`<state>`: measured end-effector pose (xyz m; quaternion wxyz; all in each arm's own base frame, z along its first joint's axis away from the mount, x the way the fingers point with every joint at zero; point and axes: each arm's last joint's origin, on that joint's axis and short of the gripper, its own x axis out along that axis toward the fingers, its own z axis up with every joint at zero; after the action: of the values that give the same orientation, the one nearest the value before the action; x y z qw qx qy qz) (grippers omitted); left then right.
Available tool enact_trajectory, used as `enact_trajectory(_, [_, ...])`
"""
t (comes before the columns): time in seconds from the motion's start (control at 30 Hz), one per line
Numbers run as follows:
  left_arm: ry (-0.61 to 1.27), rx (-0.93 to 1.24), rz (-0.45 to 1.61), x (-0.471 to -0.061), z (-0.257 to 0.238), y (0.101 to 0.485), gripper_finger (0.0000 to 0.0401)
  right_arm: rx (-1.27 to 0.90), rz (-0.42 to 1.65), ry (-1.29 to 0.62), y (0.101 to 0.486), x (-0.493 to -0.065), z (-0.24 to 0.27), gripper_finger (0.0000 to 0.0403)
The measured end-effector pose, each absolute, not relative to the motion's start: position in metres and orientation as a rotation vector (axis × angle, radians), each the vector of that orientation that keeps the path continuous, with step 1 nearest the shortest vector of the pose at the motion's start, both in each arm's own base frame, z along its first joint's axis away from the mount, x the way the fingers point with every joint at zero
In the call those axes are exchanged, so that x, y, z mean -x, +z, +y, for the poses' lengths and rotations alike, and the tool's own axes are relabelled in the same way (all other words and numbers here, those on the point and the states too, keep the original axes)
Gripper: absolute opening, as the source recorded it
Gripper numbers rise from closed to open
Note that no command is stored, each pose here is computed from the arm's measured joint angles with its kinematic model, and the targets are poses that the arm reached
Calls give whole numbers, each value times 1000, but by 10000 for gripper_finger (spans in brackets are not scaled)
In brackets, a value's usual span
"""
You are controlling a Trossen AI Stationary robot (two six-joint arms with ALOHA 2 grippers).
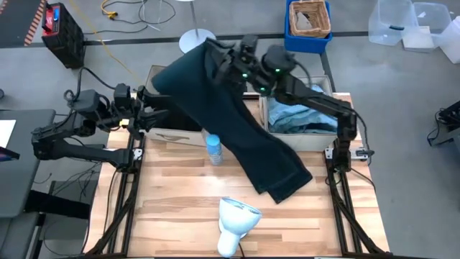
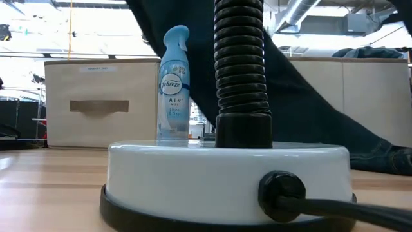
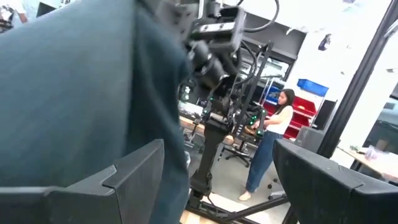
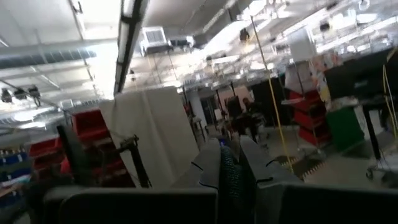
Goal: Sort clothes
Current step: Put the dark blue pants into the left laundry organizer
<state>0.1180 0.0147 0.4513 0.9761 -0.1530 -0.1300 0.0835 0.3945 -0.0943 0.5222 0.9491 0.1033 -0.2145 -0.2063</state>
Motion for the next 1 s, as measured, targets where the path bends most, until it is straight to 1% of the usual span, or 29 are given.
enact_trajectory(0.33, [170, 308, -261, -118, 15, 451, 292, -303, -354, -397, 484, -439, -116, 29])
enact_trajectory(0.53, [172, 308, -251, -118, 15, 450, 292, -427, -283, -415, 457, -458, -128, 29])
enact_trajectory(0.57, [173, 308, -246, -118, 15, 450, 292, -442, -275, -419, 453, -461, -130, 36])
enact_trajectory(0.63, [176, 309, -232, -119, 15, 448, 292, -466, -271, -407, 450, -463, -132, 65])
enact_trajectory(0.87, [181, 314, -194, -119, 15, 445, 292, -507, -241, -364, 449, -463, -130, 204])
enact_trajectory(0.93, [181, 314, -193, -120, 15, 445, 292, -518, -223, -341, 448, -463, -131, 234])
enact_trajectory(1.0, [181, 314, -193, -120, 15, 445, 292, -532, -198, -302, 446, -463, -131, 256])
